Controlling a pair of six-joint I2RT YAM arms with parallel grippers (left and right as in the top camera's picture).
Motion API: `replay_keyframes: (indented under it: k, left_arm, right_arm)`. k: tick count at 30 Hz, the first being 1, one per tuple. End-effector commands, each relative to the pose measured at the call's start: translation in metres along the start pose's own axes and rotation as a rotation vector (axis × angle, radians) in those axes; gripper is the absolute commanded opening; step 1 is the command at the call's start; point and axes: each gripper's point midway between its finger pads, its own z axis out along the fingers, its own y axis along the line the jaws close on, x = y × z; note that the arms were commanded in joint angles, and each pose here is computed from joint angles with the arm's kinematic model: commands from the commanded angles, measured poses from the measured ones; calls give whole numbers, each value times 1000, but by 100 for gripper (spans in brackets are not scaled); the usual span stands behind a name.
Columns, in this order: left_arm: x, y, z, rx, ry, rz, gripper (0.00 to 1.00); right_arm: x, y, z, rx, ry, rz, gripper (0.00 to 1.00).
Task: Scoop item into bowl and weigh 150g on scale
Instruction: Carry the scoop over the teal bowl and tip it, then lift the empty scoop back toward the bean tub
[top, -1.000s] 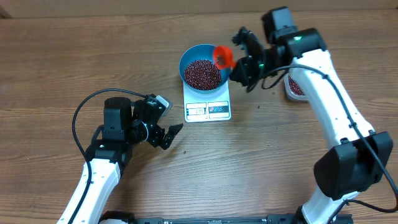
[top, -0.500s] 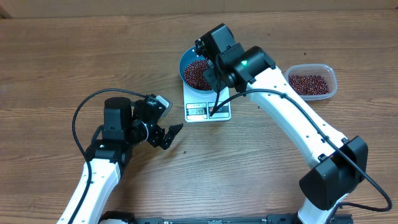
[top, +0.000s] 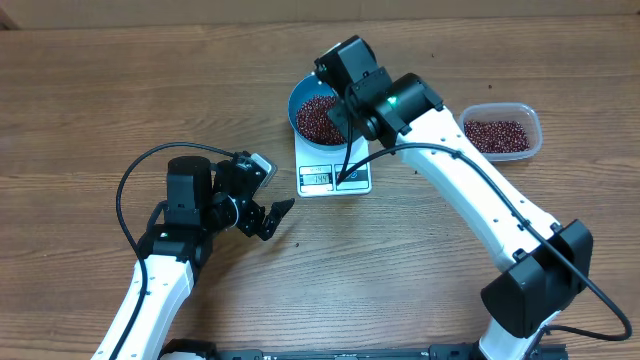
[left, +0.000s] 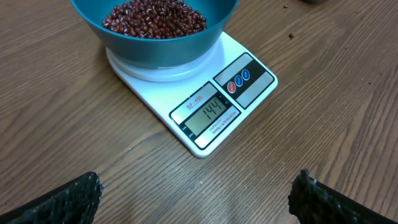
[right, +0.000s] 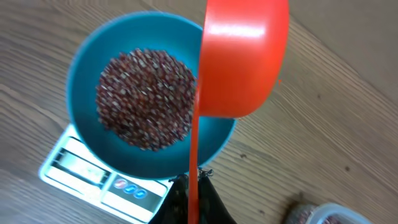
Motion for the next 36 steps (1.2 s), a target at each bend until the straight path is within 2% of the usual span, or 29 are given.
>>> replay_keyframes:
  k: [1,7,14,20,27,36]
  left_arm:
    - [-2,-3,1,12,-4,-5,100]
    - [-2,-3,1,12,-4,-5,100]
    - [-2,-3,1,12,-4,-5,100]
    - [-2,-3,1,12,-4,-5,100]
    - [-2,-3,1,12,-4,-5,100]
    - [-2,-3,1,12,-4,-5,100]
  right_arm:
    - [-24,-17,-32,-105,-97,94,4]
    - [-6,-76,-71,-228,-99,255,4]
    - [65,-160,-76,-136,44,472,4]
    - [118,-210,-72,-71,125,622,4]
    - [152,-219,-52,-59,199,677,4]
    - [190,-196,-9,-105,303,693,4]
